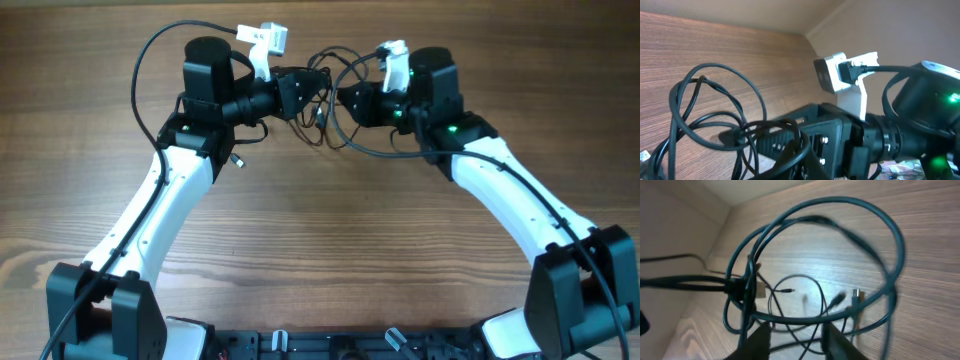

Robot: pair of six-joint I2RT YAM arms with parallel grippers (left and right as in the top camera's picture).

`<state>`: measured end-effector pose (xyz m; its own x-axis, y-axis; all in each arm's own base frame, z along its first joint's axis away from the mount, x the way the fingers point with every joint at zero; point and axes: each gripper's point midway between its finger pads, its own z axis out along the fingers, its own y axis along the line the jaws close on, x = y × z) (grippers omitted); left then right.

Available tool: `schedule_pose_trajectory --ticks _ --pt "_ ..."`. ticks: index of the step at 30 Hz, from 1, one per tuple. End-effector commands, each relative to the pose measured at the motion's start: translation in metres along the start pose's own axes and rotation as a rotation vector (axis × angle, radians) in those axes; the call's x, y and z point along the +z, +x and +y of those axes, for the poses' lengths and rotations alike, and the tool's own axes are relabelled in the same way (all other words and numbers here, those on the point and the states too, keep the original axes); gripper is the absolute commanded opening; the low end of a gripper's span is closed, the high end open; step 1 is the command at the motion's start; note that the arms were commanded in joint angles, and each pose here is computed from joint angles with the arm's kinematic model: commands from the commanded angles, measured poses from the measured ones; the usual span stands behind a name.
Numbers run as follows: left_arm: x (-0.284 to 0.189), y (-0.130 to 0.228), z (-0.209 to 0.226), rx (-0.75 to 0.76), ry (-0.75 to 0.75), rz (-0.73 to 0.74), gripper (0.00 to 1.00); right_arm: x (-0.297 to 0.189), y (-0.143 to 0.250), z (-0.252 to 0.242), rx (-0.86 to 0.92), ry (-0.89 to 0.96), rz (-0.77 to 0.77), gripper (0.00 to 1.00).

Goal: Untangle cables

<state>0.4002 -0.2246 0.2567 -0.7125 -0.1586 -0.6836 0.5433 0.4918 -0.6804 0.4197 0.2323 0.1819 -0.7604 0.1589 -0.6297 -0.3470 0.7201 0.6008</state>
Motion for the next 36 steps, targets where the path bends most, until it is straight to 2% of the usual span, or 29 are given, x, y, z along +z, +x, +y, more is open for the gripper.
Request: schedule_pose_trajectory --ticks 1,4,12,15,18,24,30,33,36 --pt "-0.005 -0.007 -0.016 0.021 0.039 -0.009 0.04 0.003 -0.003 -0.006 0.002 0.016 -0.013 0.44" --pt "-0.005 -0.007 -0.017 0.021 0.042 -0.007 0.04 0.003 -0.002 -0.002 0.001 -0.007 -0.002 0.45" --pt "-0.004 -0.007 -0.017 0.022 0.043 -0.007 0.04 -0.001 -0.005 0.037 0.000 -0.215 0.014 0.45" --pt "-0.004 -0.006 -0.018 0.024 0.046 -0.006 0.04 -0.001 -0.004 0.039 0.030 -0.217 0.020 0.44" --pt "-0.004 -0.008 -0.023 0.037 0.071 -0.006 0.04 0.001 -0.002 0.038 0.078 -0.204 0.028 0.38" --pt "-0.005 -0.013 -0.031 0.040 0.103 -0.023 0.04 0.005 -0.001 0.048 0.056 -0.221 0.020 0.42" --pt "-0.006 -0.020 -0.035 0.042 0.122 -0.044 0.04 0.007 -0.006 0.053 0.063 -0.241 0.001 0.41" --pt "-0.009 -0.026 -0.036 0.032 0.128 -0.065 0.04 0.007 -0.007 0.054 0.063 -0.244 -0.005 0.31" --pt "-0.012 -0.032 -0.035 0.036 0.127 -0.084 0.04 0.007 -0.007 0.054 0.063 -0.244 -0.005 0.08"
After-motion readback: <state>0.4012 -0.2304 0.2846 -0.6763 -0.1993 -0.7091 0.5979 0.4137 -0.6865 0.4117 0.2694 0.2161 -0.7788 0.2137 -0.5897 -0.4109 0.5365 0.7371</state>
